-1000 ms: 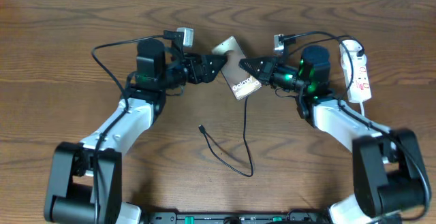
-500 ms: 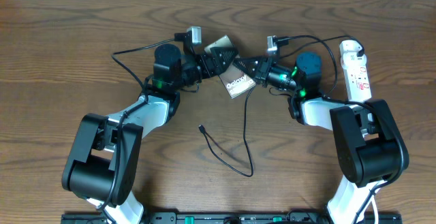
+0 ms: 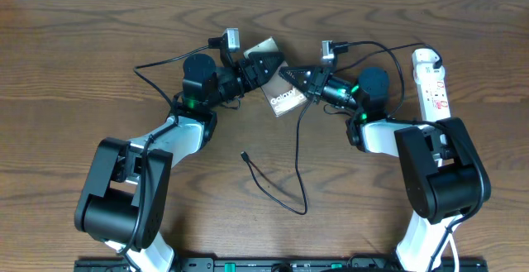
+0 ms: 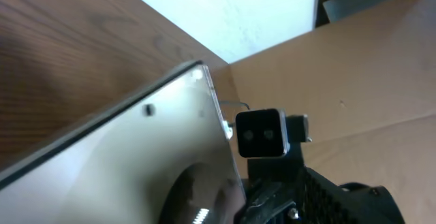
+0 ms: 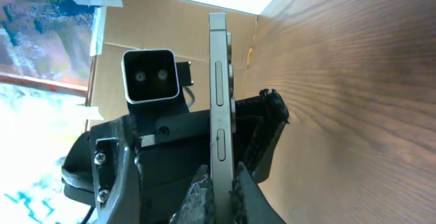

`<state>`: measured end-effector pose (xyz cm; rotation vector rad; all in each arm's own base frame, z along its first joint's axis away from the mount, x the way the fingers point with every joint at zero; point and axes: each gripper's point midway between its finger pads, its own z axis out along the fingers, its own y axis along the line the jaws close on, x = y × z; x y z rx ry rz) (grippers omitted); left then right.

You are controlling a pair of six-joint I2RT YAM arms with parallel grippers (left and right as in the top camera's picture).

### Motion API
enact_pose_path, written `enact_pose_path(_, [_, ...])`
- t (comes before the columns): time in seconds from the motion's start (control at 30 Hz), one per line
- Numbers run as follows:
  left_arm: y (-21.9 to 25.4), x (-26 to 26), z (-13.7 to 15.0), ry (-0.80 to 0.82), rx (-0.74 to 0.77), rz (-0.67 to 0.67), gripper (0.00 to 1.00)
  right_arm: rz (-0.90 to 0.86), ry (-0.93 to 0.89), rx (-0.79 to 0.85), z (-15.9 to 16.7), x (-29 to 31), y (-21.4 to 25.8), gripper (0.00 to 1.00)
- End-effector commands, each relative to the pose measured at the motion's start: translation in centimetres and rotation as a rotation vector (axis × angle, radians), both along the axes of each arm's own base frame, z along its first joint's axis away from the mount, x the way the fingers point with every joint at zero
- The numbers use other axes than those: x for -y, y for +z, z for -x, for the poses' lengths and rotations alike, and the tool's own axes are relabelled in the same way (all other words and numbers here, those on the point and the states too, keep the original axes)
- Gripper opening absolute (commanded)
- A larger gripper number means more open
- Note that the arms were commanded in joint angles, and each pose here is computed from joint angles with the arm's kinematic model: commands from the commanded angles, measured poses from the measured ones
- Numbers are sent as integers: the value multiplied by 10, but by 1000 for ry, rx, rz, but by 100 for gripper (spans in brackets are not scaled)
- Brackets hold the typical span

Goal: Plug charger to phone and switch on socket

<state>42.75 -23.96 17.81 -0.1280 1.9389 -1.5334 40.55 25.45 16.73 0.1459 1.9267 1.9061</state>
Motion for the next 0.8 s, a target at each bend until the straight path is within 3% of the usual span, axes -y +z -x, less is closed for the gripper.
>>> enact_pose_path(0.0, [12,12,13,-100,29,27,72,-11,73,-9,12,-14,3,1])
enact_pose_path(0.07, [12,13,15,-108,25,32,69,-14,74,-1,12,-14,5,1])
enact_pose_path(0.3, [16,12,13,-98,27,46,33,-27,83,-31,14,-16,6,1])
enact_pose_path(0.47, [16,11,11,-86,-3,62,19,-33,105,-49,19,-22,6,1])
enact_pose_path(0.5, [16,10,10,-78,-21,73,8,-34,113,-41,21,-23,7,22])
enact_pose_path(0.53, [15,8,9,-70,-32,79,8,-39,124,-10,23,-23,12,42])
enact_pose_path(0.57, [15,5,7,-61,-56,91,7,-44,135,27,24,-21,17,47])
enact_pose_path(0.6, [14,-5,2,-33,-130,136,8,-58,161,144,29,-10,33,74])
enact_pose_path(0.67, [10,-18,-3,-3,-231,182,7,-68,165,247,31,8,50,99])
enact_pose_path(0.77, [-6,-48,-9,49,-471,276,7,-24,167,267,26,49,56,99])
